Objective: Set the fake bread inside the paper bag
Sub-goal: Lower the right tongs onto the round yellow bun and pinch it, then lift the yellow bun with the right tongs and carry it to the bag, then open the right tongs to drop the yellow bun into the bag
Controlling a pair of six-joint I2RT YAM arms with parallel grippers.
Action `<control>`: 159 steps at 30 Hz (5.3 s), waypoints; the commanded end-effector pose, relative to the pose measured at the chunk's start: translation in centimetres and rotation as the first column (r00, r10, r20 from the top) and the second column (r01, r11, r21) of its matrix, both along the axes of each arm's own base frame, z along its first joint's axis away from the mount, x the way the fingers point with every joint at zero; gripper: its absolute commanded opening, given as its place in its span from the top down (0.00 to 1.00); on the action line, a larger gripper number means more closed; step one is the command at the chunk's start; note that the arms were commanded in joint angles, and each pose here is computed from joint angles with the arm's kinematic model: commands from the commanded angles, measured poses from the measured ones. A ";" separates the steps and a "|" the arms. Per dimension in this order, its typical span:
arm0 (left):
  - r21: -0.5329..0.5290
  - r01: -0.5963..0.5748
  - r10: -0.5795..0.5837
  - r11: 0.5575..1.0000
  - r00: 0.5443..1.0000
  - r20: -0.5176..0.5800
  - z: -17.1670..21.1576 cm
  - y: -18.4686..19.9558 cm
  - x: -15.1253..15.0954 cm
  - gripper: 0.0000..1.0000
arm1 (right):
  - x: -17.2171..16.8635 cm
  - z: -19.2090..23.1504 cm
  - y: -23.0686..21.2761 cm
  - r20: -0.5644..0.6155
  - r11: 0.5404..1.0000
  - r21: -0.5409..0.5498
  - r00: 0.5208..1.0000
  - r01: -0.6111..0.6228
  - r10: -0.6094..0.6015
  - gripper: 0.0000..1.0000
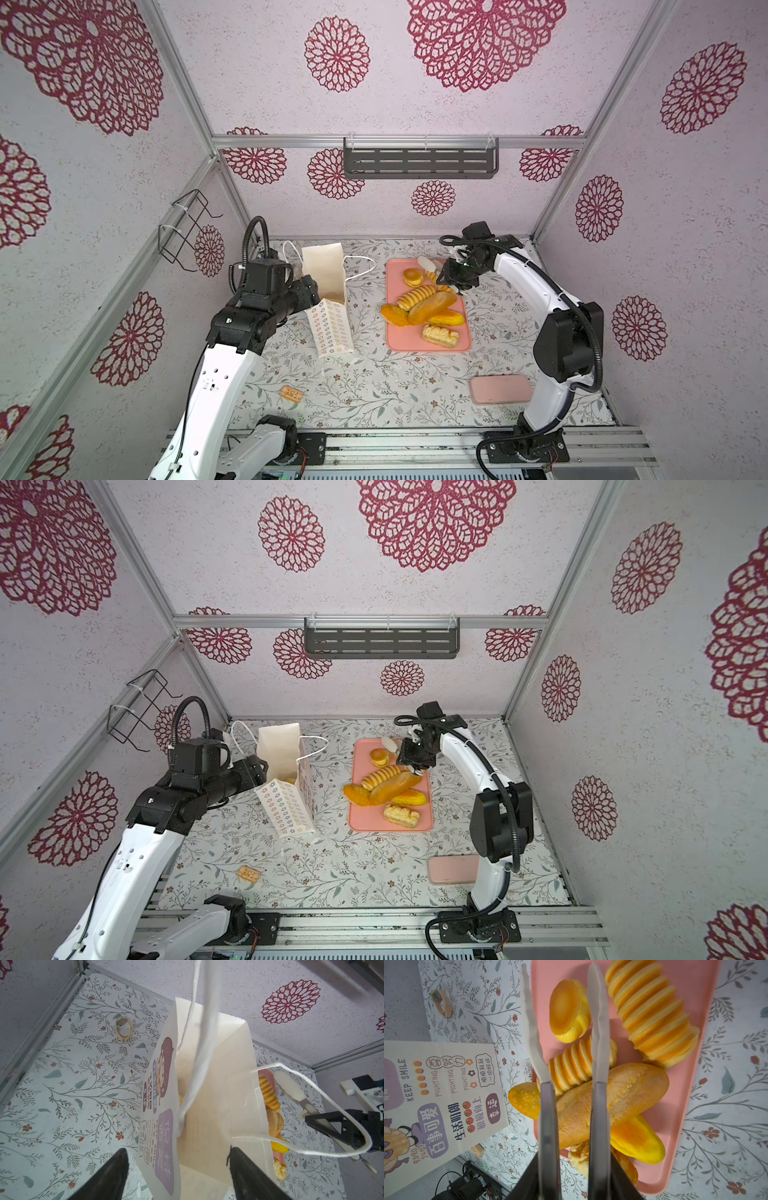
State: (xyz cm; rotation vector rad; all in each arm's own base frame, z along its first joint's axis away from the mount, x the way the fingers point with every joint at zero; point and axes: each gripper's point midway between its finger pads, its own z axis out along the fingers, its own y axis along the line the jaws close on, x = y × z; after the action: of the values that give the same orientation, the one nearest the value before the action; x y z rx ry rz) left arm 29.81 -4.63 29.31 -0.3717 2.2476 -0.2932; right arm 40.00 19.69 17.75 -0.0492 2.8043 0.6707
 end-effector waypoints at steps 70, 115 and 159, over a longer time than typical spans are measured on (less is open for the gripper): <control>-0.058 -0.004 0.005 0.998 1.000 0.012 -0.7 0.3 0.6 0.18 | 1.2 6.6 1.2 0.140 1.000 -0.015 0.990 -0.027 0.028 0.98; -0.151 -0.134 0.123 0.979 0.989 -0.076 -3.8 0.6 0.5 0.58 | -12.0 26.0 16.7 0.614 0.857 0.321 0.777 -0.402 0.134 1.00; -0.176 -0.116 0.105 0.978 0.992 -0.070 -3.9 -0.1 0.9 0.83 | -12.0 17.9 22.9 0.516 0.896 0.066 0.783 -0.439 0.346 0.60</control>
State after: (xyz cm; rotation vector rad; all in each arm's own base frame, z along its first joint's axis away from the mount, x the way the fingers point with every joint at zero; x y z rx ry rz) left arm 30.39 -4.51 25.40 -0.6043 2.2635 -0.4217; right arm 28.18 42.15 32.22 -0.7004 2.3356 0.7928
